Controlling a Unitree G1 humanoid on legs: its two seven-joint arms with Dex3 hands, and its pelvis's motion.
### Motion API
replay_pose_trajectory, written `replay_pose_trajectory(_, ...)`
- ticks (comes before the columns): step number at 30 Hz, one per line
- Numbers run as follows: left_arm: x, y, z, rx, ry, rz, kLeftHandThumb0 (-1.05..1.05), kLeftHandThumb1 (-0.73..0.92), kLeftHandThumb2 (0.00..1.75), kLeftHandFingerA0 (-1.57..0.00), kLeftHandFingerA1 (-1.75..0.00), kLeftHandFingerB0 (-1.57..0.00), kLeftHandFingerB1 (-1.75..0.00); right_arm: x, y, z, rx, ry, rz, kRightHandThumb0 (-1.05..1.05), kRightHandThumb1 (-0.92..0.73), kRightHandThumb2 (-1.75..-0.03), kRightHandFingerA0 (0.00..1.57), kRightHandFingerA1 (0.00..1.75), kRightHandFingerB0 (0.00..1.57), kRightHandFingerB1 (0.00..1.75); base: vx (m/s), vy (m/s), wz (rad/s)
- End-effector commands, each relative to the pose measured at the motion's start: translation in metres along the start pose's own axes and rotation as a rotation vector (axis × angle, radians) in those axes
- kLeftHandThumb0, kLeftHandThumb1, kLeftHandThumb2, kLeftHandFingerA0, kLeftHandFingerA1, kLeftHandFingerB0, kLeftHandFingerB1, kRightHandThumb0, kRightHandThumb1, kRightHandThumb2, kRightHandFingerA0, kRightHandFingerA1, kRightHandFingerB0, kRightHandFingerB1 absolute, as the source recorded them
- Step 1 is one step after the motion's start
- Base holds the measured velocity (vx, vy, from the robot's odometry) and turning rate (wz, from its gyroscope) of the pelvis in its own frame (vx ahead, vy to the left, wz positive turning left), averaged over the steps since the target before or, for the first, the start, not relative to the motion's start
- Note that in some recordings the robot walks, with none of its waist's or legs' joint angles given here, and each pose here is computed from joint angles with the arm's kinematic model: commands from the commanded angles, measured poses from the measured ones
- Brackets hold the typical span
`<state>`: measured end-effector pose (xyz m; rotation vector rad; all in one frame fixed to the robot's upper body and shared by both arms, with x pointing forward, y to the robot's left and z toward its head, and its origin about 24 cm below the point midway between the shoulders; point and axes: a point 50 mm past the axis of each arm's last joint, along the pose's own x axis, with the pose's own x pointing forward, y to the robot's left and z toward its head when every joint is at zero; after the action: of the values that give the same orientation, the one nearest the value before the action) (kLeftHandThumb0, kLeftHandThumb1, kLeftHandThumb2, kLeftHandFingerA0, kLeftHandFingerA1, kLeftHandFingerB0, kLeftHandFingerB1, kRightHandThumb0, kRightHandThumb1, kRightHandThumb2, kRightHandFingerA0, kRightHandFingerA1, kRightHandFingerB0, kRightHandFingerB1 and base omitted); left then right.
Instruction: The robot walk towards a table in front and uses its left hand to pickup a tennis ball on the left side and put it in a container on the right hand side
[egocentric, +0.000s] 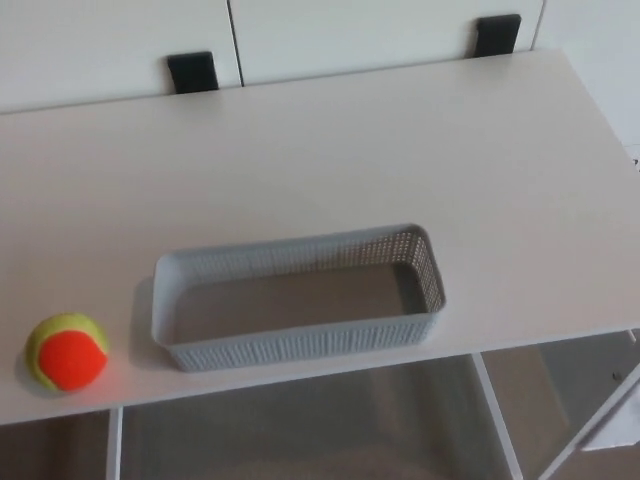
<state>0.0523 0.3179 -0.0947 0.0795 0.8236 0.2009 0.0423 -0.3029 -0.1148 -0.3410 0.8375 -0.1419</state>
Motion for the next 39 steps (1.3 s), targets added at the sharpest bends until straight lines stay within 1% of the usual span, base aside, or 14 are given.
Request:
replay_pose_trajectory(1, -0.002, 0.008, 0.003, 0.02, -0.005, 0.015, -0.34, 0.62, 0.58, -0.52, -0.42, -0.36, -0.34, -0.002, -0.001, -0.002, -0.011, 0.014, -0.002, -0.68, -0.44, -0.9, 0.63, 0.7, 0.39, 0.55, 0.01, 0.114, -0.07)
replay_pose_trajectory(4, -0.001, 0.007, 0.004, 0.022, -0.008, 0.013, -0.34, 0.62, 0.58, -0.52, -0.42, -0.37, -0.34, -0.001, -0.001, -0.002, -0.021, 0.015, -0.005, -0.69, -0.45, -0.91, 0.63, 0.7, 0.38, 0.55, 0.01, 0.17, -0.12)
replay_pose_trajectory(5, -0.001, 0.007, 0.004, 0.024, -0.009, 0.016, -0.34, 0.62, 0.59, -0.49, -0.41, -0.38, -0.34, -0.001, -0.001, -0.002, -0.021, 0.015, -0.006, -0.69, -0.59, -0.58, 0.68, 0.63, 0.47, 0.45, 0.05, 0.211, -0.09)
replay_pose_trajectory(17, 0.003, 0.008, 0.009, 0.043, -0.002, 0.019, -0.35, 0.61, 0.59, -0.49, -0.4, -0.38, -0.34, 0.002, 0.001, -0.001, 0.017, 0.007, -0.008, -0.68, -0.58, -0.57, 0.68, 0.63, 0.49, 0.46, 0.02, 0.051, 0.05)
replay_pose_trajectory(25, -0.004, 0.008, 0.017, 0.161, -0.005, -0.059, -0.43, 0.61, 0.59, -0.47, -0.41, -0.32, -0.33, 0.002, 0.005, -0.001, -0.022, 0.01, 0.0, -0.7, -0.6, -0.58, 0.65, 0.65, 0.47, 0.46, -0.01, -0.038, 0.02)
replay_pose_trajectory(29, -0.03, 0.01, 0.022, 0.133, -0.032, -0.112, -0.45, 0.57, 0.58, -0.51, -0.4, -0.31, -0.32, 0.004, 0.003, 0.002, -0.018, -0.002, -0.006, -0.7, -0.6, -0.58, 0.65, 0.67, 0.47, 0.46, 0.0, 0.0, 0.0)
replay_pose_trajectory(30, -0.048, 0.017, 0.023, 0.1, -0.044, -0.113, -0.42, 0.56, 0.58, -0.53, -0.4, -0.31, -0.32, 0.006, 0.002, 0.004, -0.01, 0.002, -0.011, -0.69, -0.59, -0.58, 0.67, 0.64, 0.49, 0.45, 0.0, 0.0, 0.0)
replay_pose_trajectory(33, -0.065, 0.021, 0.023, 0.065, -0.05, -0.139, -0.4, 0.54, 0.56, -0.52, -0.4, -0.31, -0.32, 0.005, 0.0, 0.005, -0.004, 0.0, -0.012, -0.67, -0.59, -0.58, 0.67, 0.64, 0.49, 0.44, 0.0, 0.0, 0.0)
replay_pose_trajectory(34, -0.094, 0.03, 0.027, 0.063, -0.062, -0.255, -0.41, 0.48, 0.55, -0.45, -0.38, -0.28, -0.3, 0.002, -0.001, 0.002, -0.012, -0.001, -0.002, -0.67, -0.6, -0.58, 0.69, 0.65, 0.48, 0.46, 0.0, 0.0, 0.0)
replay_pose_trajectory(35, -0.098, 0.031, 0.028, 0.062, -0.062, -0.27, -0.41, 0.48, 0.55, -0.45, -0.38, -0.28, -0.3, 0.002, -0.001, 0.002, -0.013, -0.002, -0.001, -0.67, -0.6, -0.58, 0.69, 0.65, 0.48, 0.46, 0.0, 0.0, 0.0)
replay_pose_trajectory(36, -0.115, 0.041, 0.044, 0.108, -0.121, -0.445, -0.38, 0.47, 0.55, -0.46, -0.38, -0.24, -0.3, 0.003, -0.002, 0.003, -0.009, -0.005, -0.001, -0.69, -0.59, -0.58, 0.69, 0.68, 0.48, 0.47, 0.0, 0.0, 0.0)
replay_pose_trajectory(37, -0.131, 0.046, 0.069, 0.149, -0.211, -0.617, -0.52, 0.44, 0.67, -0.35, -0.42, -0.16, -0.35, 0.005, -0.003, 0.004, -0.006, -0.006, -0.004, -0.7, -0.59, -0.58, 0.69, 0.68, 0.48, 0.47, 0.0, 0.0, 0.0)
replay_pose_trajectory(38, -0.143, 0.048, 0.09, 0.184, -0.293, -0.743, -0.52, 0.44, 0.67, -0.35, -0.42, -0.16, -0.35, 0.007, -0.003, 0.006, -0.004, -0.004, -0.009, -0.7, -0.59, -0.58, 0.69, 0.68, 0.48, 0.47, 0.0, 0.0, 0.0)
replay_pose_trajectory(39, -0.151, 0.048, 0.102, 0.181, -0.346, -0.793, -0.47, 0.43, 0.65, -0.37, -0.41, -0.18, -0.35, 0.008, -0.003, 0.006, -0.001, 0.003, -0.012, -0.69, -0.59, -0.58, 0.69, 0.65, 0.49, 0.45, 0.0, 0.0, 0.0)
